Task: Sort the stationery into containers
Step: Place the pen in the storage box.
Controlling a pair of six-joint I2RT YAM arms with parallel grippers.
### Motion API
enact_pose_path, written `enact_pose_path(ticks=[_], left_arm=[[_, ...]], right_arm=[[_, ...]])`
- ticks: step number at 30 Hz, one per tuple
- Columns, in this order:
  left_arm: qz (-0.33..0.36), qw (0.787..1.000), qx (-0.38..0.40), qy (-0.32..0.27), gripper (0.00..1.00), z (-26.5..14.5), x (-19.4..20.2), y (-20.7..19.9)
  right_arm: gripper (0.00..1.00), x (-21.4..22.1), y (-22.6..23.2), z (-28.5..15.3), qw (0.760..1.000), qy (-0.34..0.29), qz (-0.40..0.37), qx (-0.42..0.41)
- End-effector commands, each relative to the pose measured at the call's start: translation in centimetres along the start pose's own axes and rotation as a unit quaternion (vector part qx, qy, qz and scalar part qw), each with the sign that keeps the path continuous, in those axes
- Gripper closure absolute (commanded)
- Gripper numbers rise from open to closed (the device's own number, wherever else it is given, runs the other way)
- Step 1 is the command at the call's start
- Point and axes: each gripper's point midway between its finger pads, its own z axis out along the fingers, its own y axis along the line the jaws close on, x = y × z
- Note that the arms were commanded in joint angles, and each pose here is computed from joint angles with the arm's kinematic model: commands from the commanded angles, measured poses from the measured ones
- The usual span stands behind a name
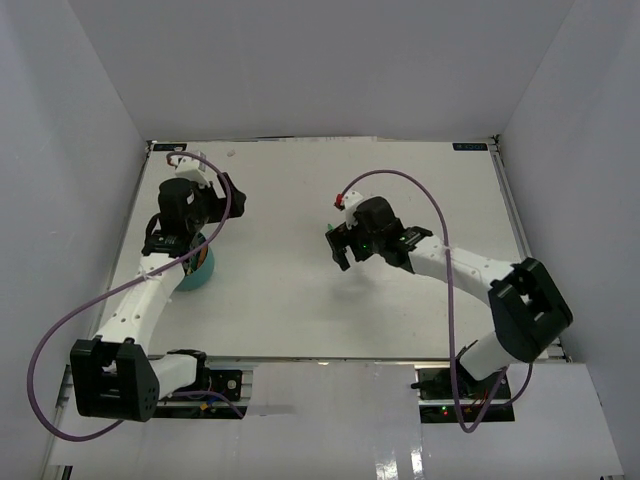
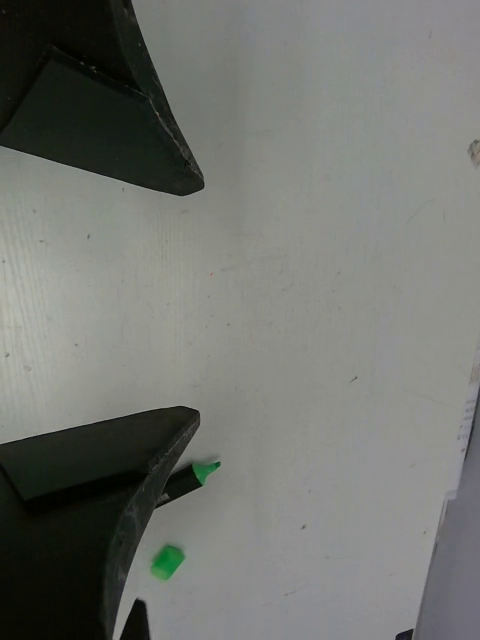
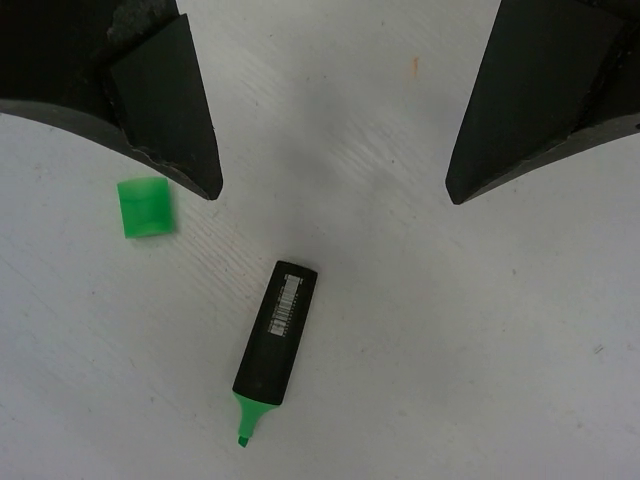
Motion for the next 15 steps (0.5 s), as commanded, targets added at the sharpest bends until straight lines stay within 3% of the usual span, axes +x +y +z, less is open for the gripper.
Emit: enact_pose_path(ticks=[1, 6, 15], left_arm=[[0.01, 0.999, 0.042, 0.007, 0.02, -0.6, 0.5, -1.8], [0.005, 0.998, 0.066, 0.021, 0.02, -0.6, 1.4, -3.4], [0.0, 0.996, 0.087, 0.036, 0.02, -0.7, 2.0, -4.7]], right_arm=[[0.0, -1.1, -1.1, 1.9, 0.998, 0.012, 0.011, 0.053], [0.09, -0.7, -2.2, 5.2, 0.995, 0.036, 0.023, 0.086], [0.28, 1.0, -1.5, 8.8, 0.995, 0.068, 0.04, 0.065]])
